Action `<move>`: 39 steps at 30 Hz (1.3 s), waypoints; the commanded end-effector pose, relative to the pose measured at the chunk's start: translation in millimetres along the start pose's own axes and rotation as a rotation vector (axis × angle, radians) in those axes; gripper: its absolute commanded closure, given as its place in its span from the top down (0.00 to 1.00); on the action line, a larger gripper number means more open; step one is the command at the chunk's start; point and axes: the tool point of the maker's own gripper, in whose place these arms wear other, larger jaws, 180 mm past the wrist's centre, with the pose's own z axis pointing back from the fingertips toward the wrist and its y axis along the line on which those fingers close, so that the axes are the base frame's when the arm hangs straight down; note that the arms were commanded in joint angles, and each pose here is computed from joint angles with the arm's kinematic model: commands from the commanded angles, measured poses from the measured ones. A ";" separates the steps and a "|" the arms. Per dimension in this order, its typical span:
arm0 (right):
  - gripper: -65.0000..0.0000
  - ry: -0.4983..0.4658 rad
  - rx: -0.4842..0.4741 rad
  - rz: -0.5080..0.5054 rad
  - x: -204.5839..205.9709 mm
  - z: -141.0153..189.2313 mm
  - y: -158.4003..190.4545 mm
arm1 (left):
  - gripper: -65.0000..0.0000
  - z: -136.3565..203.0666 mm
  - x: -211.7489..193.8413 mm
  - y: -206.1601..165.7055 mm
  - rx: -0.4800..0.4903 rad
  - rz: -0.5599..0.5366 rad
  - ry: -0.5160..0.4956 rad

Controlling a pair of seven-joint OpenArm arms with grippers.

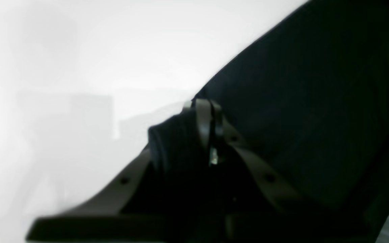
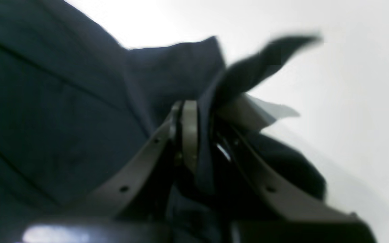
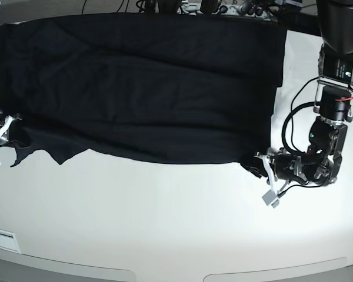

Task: Fold the T-shirt properly
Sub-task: 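Grasp the hem corners and fold the hem over toward the shoulders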

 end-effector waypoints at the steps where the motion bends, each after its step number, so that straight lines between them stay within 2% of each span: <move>1: 0.00 -0.050 -0.022 0.040 22.3 13.9 -6.1 | 0.00 19.1 22.8 3.5 0.018 -0.034 -0.056; 4: 0.00 -0.036 -0.033 0.047 22.5 18.5 -9.8 | 0.00 33.5 22.8 9.5 0.042 -0.051 -0.058; 9: 0.00 0.002 -0.038 0.053 17.9 21.9 -12.0 | 0.00 48.0 30.0 3.2 0.010 -0.105 -0.095; 11: 0.00 0.004 -0.038 0.053 17.4 21.9 -12.0 | 0.00 49.1 32.8 -0.9 0.002 -0.159 -0.100; 15: 0.00 0.002 -0.039 0.053 17.9 22.0 -12.2 | 0.00 53.3 49.2 8.4 0.072 -0.209 -0.153; 20: 0.00 -0.005 -0.039 0.054 19.8 22.1 -12.2 | 0.00 52.8 63.3 11.1 0.117 -0.244 -0.178; 25: 0.00 -0.004 -0.040 0.055 19.7 22.2 -12.3 | 0.00 48.6 66.1 7.0 0.108 -0.248 -0.184; 28: 0.00 0.000 -0.039 0.054 18.9 22.2 -12.3 | 0.00 46.3 59.7 1.5 0.072 -0.226 -0.156; 33: 0.00 0.049 -0.023 0.049 10.2 22.6 -9.0 | 0.00 49.0 44.5 -18.3 -0.064 -0.166 -0.102; 37: 0.00 0.166 0.015 0.043 -11.6 24.9 -0.3 | 0.00 58.1 20.1 -15.0 -0.104 -0.110 -0.060; 39: 0.00 0.189 0.015 0.040 -18.3 25.8 -0.4 | 0.00 60.9 6.9 -10.2 -0.104 -0.083 -0.046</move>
